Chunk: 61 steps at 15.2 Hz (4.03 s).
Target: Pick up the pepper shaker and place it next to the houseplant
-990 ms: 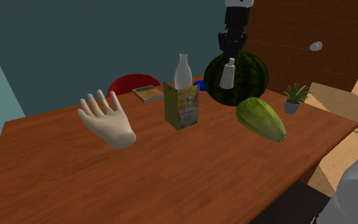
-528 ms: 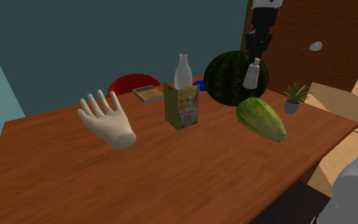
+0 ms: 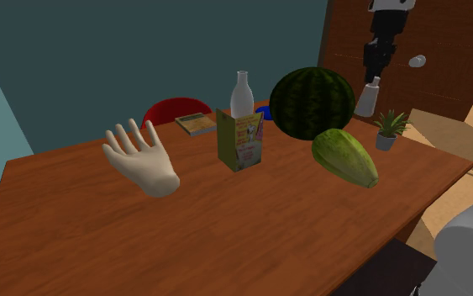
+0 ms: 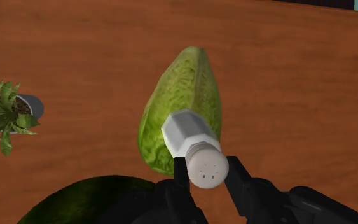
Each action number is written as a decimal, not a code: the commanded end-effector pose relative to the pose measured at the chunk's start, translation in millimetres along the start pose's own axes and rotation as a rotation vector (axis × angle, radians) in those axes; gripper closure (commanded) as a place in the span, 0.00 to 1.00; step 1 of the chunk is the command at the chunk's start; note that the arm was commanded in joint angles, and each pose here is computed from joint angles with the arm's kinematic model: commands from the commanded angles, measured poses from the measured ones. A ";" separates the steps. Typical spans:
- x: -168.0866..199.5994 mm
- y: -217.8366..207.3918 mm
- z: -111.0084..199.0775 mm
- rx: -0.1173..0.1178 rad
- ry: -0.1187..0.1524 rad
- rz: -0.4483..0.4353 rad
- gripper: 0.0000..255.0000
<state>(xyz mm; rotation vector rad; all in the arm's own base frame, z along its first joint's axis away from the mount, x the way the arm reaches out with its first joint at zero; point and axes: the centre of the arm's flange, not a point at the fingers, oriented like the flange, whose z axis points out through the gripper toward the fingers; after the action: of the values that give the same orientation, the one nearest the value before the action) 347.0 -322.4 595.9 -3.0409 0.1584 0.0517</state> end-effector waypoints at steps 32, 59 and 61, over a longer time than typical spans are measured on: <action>-40.1 76.9 134.3 0.000 0.000 -0.001 1.00; -37.2 84.1 211.4 0.000 0.000 -0.001 0.00; -37.1 84.2 211.6 0.000 0.000 -0.001 0.00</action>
<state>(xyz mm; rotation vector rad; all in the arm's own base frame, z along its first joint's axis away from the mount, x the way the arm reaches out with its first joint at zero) 295.1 -381.3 379.0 -3.0410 0.1561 0.0513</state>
